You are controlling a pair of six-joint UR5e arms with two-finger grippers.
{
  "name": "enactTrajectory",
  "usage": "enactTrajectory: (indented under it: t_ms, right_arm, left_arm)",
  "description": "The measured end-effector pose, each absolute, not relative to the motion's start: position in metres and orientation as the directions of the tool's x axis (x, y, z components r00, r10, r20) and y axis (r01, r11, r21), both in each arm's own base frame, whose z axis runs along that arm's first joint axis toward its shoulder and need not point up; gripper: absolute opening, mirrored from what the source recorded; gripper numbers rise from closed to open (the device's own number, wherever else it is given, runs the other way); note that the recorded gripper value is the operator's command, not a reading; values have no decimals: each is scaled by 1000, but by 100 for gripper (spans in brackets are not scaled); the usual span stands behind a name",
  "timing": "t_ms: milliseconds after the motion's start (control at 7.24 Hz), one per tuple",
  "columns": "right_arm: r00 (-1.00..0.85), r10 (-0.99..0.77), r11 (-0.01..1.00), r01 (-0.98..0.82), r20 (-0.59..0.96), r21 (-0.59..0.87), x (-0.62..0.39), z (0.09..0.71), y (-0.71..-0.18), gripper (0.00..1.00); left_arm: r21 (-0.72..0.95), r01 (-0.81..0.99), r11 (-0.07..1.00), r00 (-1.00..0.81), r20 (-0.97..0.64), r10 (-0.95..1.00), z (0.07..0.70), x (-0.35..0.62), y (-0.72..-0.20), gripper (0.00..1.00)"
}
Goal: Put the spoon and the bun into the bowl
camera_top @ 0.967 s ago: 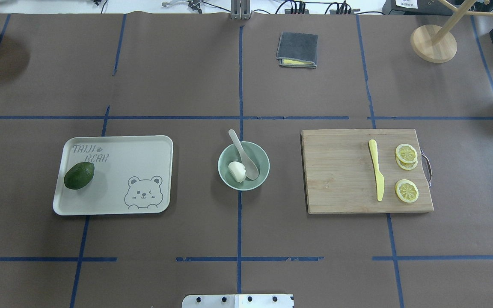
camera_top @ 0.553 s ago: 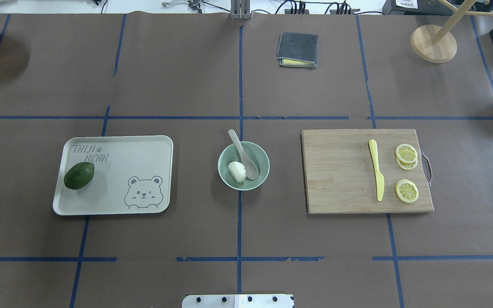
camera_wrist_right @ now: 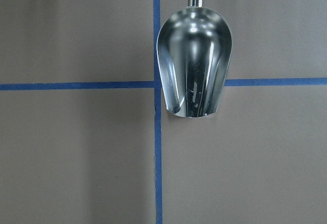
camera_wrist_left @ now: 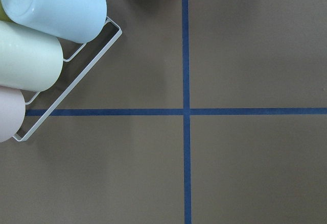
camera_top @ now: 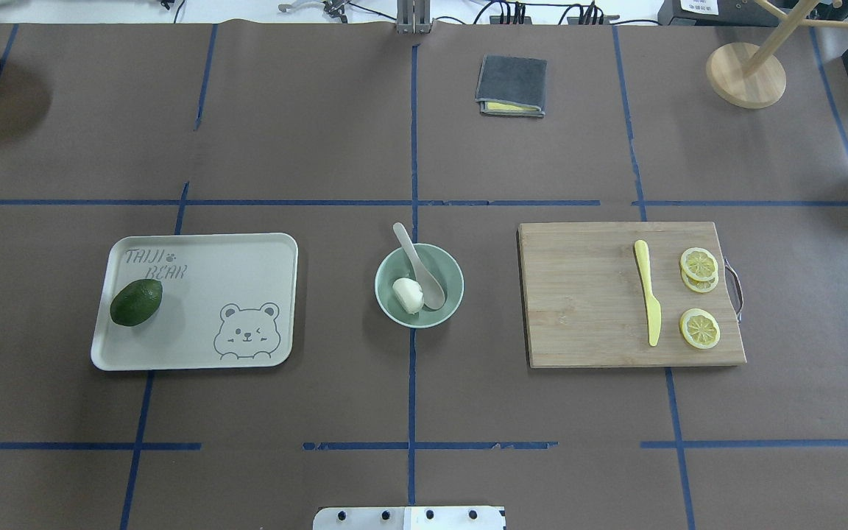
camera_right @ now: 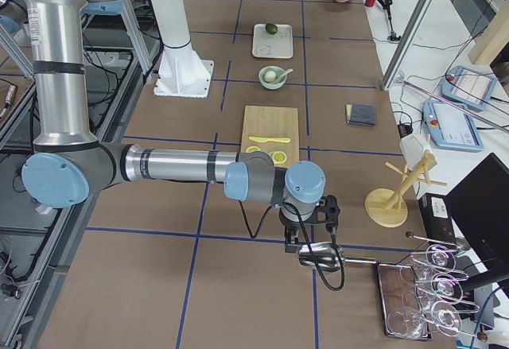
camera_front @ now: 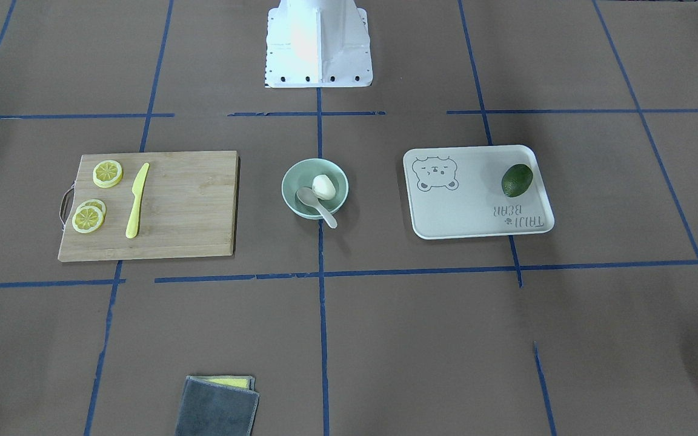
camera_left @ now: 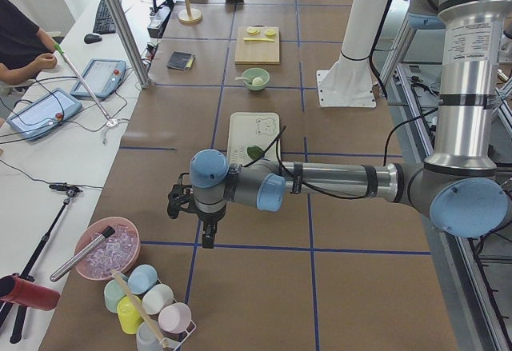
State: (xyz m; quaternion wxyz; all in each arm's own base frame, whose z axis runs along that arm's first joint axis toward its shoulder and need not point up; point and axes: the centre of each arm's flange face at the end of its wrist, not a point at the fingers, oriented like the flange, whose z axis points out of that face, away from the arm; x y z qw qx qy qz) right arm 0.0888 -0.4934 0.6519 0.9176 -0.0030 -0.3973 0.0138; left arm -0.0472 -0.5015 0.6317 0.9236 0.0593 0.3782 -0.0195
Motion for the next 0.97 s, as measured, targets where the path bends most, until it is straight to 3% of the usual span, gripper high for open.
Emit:
enactTrajectory:
  t_ms: [967]
  right_arm:
    - [685,17,1000,-23,729,-2,89,644,-495,100]
  left_arm:
    - [94,81,992,713,-701,8,632,-47,-501,100]
